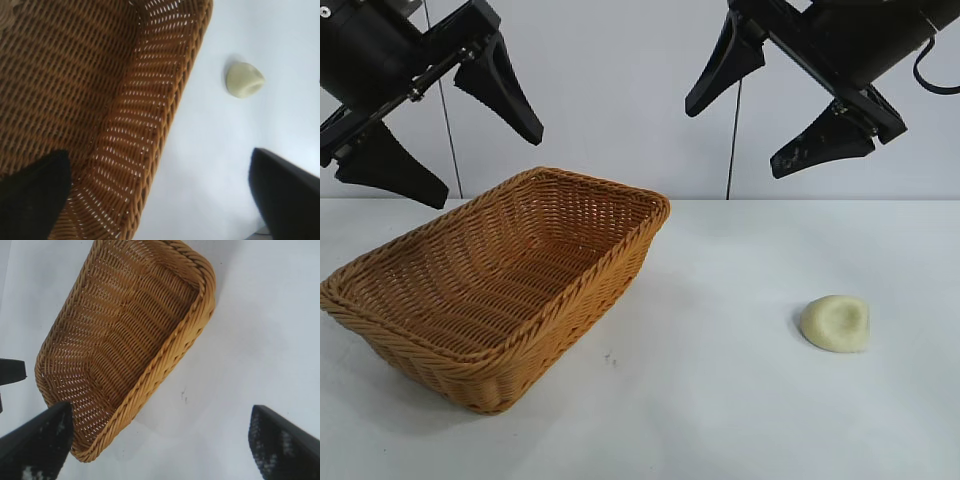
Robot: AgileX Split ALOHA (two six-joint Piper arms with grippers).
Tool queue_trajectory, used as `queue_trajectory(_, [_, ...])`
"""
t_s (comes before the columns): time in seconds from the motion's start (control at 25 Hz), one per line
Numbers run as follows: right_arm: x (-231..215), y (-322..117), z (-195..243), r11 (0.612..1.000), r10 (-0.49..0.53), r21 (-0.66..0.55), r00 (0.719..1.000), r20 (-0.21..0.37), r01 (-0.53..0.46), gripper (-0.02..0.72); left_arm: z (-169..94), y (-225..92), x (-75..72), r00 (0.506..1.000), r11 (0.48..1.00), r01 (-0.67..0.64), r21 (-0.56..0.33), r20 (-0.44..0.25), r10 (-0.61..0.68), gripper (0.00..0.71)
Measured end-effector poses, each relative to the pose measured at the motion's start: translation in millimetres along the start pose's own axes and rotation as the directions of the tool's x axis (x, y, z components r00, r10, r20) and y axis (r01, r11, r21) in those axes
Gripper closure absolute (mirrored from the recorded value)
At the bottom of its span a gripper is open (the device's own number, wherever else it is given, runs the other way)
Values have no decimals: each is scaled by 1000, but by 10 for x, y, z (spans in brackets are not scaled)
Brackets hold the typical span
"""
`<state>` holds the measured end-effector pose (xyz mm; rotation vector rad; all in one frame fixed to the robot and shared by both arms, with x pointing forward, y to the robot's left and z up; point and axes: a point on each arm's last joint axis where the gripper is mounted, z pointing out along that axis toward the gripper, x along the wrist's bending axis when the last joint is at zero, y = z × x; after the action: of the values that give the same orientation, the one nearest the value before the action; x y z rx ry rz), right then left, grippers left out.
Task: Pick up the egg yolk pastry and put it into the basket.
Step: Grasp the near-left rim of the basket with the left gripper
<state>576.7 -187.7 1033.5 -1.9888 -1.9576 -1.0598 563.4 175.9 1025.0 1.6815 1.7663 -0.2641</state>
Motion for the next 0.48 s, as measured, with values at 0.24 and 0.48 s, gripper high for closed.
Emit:
queue_trajectory(0.24, [-1,6,0,1000,0,-6,1000,2,0,26,0,0,0,1000,1000,0,0,0,0,18])
queue_trajectory(0.48, [-1,6,0,1000,0,-6,1000,2,0,26,0,0,0,1000,1000,0,0,0,0,18])
